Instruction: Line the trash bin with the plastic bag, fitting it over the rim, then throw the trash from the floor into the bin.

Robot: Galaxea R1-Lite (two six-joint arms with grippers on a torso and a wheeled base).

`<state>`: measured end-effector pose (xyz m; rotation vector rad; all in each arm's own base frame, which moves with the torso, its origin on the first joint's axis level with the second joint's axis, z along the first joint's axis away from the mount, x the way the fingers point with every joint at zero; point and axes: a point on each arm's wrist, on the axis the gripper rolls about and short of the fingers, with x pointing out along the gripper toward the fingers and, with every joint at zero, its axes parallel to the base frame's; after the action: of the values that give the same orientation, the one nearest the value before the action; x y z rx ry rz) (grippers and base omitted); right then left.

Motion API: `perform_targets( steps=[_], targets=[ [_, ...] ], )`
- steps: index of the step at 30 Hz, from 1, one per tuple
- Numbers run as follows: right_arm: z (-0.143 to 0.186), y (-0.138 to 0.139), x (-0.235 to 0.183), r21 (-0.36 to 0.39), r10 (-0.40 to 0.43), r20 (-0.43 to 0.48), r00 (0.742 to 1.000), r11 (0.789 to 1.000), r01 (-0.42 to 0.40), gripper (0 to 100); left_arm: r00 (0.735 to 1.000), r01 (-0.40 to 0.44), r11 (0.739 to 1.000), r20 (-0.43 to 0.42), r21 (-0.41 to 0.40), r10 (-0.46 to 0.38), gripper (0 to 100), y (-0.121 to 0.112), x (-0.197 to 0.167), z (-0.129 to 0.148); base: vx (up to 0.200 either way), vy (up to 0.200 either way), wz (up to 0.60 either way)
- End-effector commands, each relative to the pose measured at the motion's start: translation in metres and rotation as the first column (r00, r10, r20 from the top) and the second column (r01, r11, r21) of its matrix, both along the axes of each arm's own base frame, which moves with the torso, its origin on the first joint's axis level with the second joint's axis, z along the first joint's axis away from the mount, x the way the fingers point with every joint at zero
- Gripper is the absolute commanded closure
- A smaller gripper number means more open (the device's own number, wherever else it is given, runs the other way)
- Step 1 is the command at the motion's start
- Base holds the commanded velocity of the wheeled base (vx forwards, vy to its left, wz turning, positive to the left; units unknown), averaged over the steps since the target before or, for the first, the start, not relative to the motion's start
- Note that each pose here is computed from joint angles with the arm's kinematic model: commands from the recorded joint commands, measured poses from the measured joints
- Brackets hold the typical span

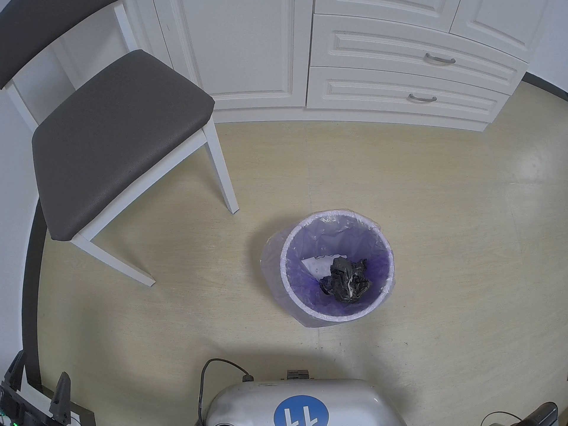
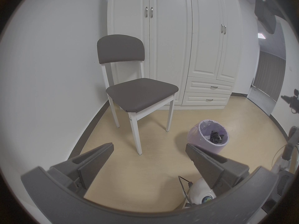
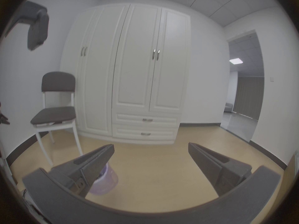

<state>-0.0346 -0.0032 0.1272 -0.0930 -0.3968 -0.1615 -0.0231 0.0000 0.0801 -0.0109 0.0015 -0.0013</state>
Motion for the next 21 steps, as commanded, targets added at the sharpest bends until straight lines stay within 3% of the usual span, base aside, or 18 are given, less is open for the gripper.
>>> perform_targets(
  steps=[1,7,12,15,21],
  targets=[
    [-0.015,0.0,0.005,-0.003,0.015,-0.055,0.998,1.0,-0.016,0,1.0,-0.001,1.0,-0.005,-0.001,0.001,0,0.0,0.0,-0.004,0.0,0.0,0.0],
    [-0.035,0.001,0.01,0.045,0.059,-0.23,0.971,0.998,-0.05,0,1.0,-0.004,1.0,-0.005,-0.008,0.004,0,0.0,0.0,-0.004,0.0,0.0,0.0],
    [-0.044,0.001,0.011,0.091,0.076,-0.313,0.947,0.995,-0.049,0,1.0,-0.004,1.0,-0.005,-0.008,0.004,0,0.0,0.0,-0.004,0.0,0.0,0.0],
    [-0.044,0.001,0.011,0.129,0.091,-0.305,0.948,0.99,-0.054,0,1.0,-0.004,1.0,-0.005,-0.008,0.004,0,0.0,0.0,-0.004,0.0,0.0,0.0],
    [-0.044,0.002,0.011,0.129,0.129,-0.304,0.944,0.987,-0.094,0,1.0,-0.004,1.0,-0.005,-0.006,0.004,0,0.0,0.0,-0.004,0.0,0.0,0.0]
  ],
)
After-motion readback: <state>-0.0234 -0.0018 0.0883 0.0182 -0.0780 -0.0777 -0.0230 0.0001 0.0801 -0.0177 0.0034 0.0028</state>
